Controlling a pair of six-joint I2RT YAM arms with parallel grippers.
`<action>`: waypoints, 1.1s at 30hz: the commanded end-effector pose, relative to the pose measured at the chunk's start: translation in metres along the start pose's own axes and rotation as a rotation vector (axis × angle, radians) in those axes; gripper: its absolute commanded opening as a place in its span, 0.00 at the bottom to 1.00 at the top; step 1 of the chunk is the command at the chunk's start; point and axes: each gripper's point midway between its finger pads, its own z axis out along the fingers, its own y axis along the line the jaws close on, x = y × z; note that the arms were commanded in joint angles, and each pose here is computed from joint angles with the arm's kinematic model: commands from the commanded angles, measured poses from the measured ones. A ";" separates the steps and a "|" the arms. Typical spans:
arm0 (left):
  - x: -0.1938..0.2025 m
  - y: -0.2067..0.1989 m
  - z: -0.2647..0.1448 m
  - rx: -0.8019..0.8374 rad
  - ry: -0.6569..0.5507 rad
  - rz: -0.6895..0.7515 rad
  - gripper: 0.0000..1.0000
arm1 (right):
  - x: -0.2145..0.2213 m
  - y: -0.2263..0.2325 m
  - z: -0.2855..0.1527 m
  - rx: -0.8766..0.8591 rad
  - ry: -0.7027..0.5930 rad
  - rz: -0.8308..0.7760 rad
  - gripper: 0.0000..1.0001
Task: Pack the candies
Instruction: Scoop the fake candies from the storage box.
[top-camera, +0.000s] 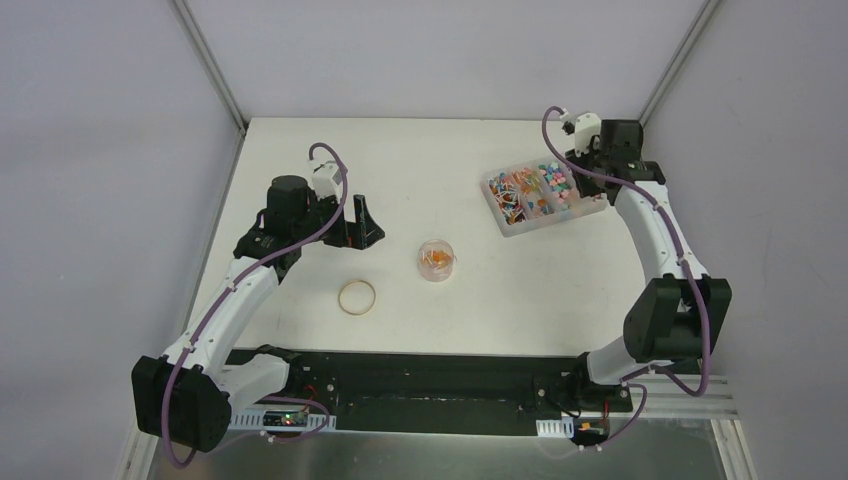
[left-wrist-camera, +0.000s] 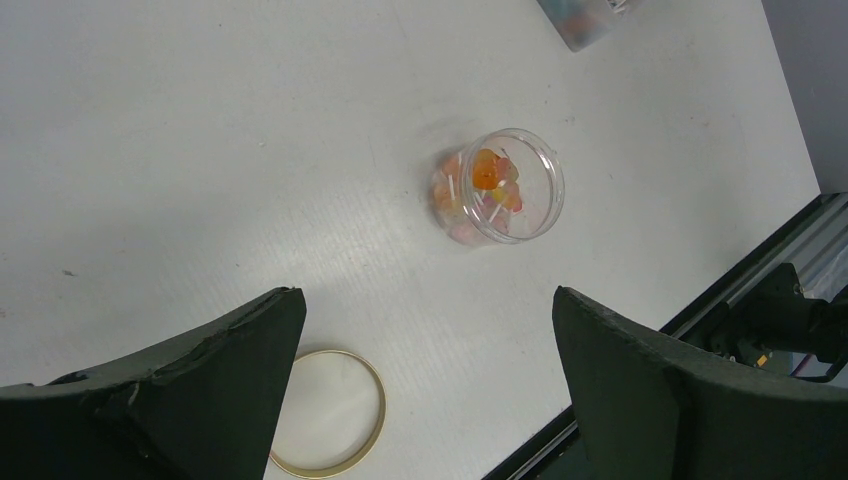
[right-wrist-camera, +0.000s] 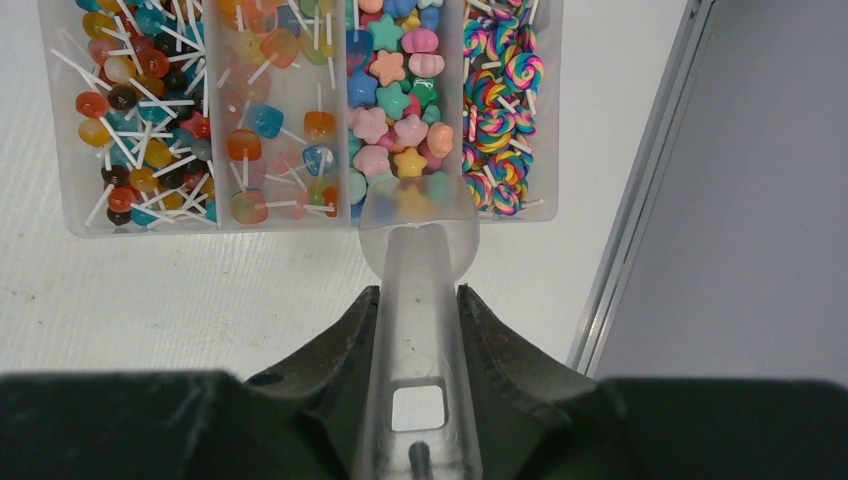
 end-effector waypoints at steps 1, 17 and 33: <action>-0.005 -0.001 -0.002 0.009 -0.028 0.025 0.99 | -0.007 0.002 0.014 -0.018 -0.050 -0.001 0.00; -0.006 -0.001 -0.003 0.010 -0.030 0.026 0.99 | 0.017 0.017 0.045 -0.041 -0.101 0.053 0.00; -0.005 -0.002 -0.003 0.013 -0.029 0.024 0.99 | 0.046 0.012 0.043 -0.011 -0.237 0.188 0.00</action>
